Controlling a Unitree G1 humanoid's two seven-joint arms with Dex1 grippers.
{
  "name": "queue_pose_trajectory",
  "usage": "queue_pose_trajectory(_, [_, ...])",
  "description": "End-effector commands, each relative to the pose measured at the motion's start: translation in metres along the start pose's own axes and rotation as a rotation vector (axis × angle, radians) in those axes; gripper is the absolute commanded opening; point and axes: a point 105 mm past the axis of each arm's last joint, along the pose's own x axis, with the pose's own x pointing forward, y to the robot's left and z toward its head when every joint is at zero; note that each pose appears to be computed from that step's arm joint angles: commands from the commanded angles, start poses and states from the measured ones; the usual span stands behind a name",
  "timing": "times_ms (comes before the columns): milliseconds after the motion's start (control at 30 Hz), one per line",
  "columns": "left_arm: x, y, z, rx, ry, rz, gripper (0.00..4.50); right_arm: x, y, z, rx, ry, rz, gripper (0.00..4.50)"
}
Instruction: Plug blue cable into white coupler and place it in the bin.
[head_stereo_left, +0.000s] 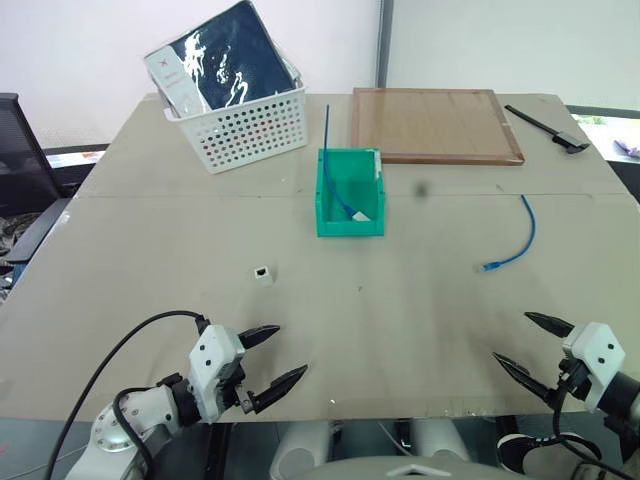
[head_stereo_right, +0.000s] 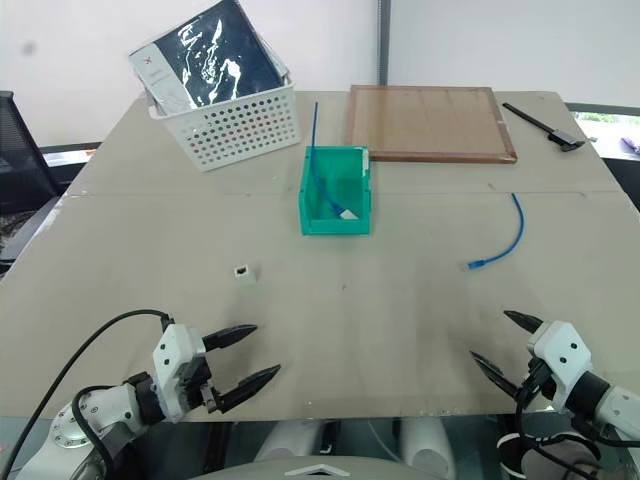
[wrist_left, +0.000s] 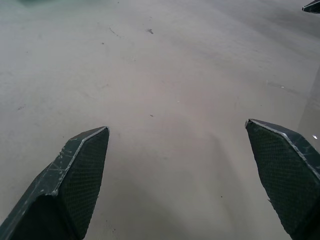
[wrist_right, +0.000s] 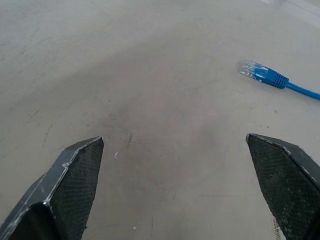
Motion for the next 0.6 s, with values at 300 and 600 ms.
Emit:
queue_pose_trajectory(300, [0.025, -0.016, 0.065, 0.149, -0.138, -0.188, 4.47, 0.025, -0.023, 0.066, -0.258, 0.092, 0.167, 4.5])
queue_pose_trajectory(600, [0.037, -0.032, 0.08, 0.21, -0.161, -0.287, 4.5, 0.066, -0.083, 0.085, -0.48, 0.287, 0.343, 3.66])
